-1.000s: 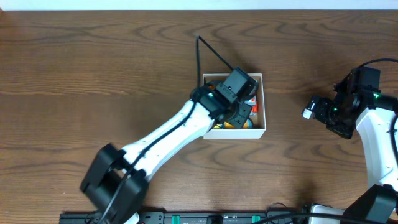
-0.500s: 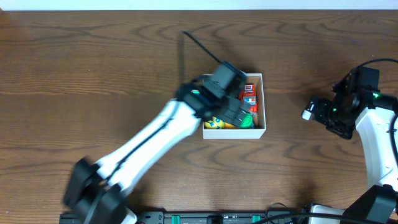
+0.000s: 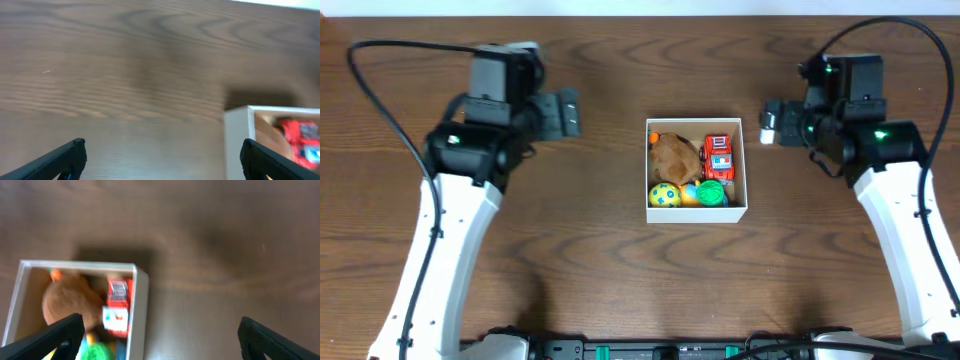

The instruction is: Pack container

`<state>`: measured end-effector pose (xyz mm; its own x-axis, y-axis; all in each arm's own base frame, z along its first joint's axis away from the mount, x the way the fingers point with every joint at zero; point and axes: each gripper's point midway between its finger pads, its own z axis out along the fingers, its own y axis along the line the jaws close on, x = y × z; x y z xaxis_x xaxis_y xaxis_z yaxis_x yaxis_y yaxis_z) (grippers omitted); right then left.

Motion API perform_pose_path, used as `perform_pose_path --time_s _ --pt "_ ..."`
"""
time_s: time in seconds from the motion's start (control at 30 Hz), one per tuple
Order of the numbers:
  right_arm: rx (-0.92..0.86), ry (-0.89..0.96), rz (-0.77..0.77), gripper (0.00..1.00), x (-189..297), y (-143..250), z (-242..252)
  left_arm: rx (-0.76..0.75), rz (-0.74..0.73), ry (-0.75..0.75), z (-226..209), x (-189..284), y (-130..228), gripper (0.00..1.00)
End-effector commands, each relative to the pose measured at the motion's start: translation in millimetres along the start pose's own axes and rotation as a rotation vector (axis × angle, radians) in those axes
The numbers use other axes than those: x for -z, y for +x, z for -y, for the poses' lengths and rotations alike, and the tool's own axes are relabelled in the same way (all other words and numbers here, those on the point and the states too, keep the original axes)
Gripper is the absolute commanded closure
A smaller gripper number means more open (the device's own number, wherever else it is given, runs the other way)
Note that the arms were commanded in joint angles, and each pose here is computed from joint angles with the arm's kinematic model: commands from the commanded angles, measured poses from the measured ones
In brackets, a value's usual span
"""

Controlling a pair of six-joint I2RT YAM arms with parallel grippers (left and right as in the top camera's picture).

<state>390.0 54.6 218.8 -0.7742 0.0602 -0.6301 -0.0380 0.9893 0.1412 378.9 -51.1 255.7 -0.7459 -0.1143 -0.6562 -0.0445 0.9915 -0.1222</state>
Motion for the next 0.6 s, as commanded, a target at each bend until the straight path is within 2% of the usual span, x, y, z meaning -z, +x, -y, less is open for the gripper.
perform_pose_path --time_s 0.0,0.1,0.23,0.4,0.57 --pt "0.043 0.023 0.067 0.01 5 -17 1 0.048 0.015 -0.035 -17 -1 -8 0.02" --pt "0.072 0.031 0.108 0.01 7 -27 2 0.057 -0.012 -0.051 -24 -1 -1 0.02" --pt "-0.026 0.090 0.135 0.01 29 -26 13 0.029 -0.019 -0.043 -21 13 6 0.02" --pt "-0.068 0.103 0.215 0.01 84 -19 15 -0.044 0.068 0.001 -11 55 15 0.02" --pt "-0.127 0.149 0.335 0.01 134 12 30 -0.097 0.165 0.054 -6 93 51 0.02"
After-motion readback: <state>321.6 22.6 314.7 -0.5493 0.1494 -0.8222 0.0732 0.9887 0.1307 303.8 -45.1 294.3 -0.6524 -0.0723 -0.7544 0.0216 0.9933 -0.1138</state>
